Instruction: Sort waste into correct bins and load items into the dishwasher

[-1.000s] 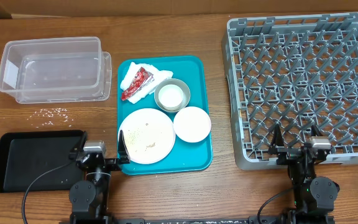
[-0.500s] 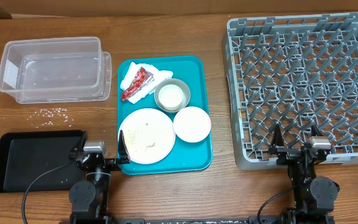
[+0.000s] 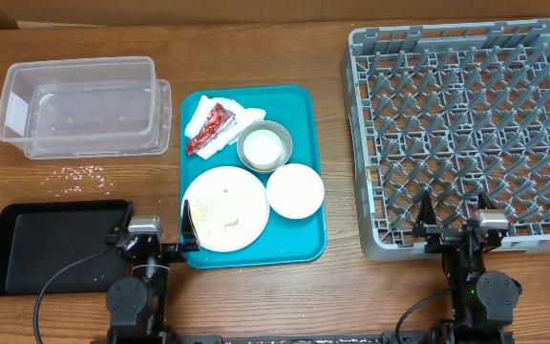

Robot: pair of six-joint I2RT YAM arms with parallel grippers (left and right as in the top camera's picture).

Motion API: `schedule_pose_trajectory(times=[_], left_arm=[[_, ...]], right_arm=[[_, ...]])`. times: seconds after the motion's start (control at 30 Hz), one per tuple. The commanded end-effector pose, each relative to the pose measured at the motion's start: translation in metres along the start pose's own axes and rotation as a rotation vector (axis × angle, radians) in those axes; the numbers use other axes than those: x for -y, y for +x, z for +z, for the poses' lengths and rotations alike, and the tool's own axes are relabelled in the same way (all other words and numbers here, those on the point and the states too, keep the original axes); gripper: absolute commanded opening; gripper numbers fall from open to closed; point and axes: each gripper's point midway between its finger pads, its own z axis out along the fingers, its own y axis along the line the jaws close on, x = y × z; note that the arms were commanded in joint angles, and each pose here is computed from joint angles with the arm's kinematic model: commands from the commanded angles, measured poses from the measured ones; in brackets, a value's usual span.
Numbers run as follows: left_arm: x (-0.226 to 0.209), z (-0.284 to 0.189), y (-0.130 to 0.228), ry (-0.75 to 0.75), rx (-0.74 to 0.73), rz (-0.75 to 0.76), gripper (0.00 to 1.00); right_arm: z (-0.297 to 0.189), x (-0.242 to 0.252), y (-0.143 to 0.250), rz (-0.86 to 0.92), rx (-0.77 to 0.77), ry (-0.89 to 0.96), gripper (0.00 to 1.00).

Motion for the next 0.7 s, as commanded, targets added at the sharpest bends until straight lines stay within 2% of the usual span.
schedule_pose_trajectory(times=[0.0, 0.53, 0.6, 0.67], left_arm=[[0.003, 0.0, 0.0, 0.016, 0.007, 0.023, 1.0], [0.003, 0.0, 0.0, 0.016, 0.007, 0.022, 1.0], [0.015, -0.001, -0.01, 0.087, 0.045, -0.065, 1.0], [0.049, -0.008, -0.012, 0.293, 0.014, -0.26, 1.0]], right_arm=[[0.0, 0.002, 0.001, -0.003, 0.008, 0.009, 1.0], [0.0, 0.002, 0.001, -0.003, 0.008, 0.009, 1.0], [0.0, 0.002, 0.001, -0.003, 0.008, 0.009, 1.0], [0.0, 0.002, 0.001, -0.003, 0.008, 0.009, 1.0]])
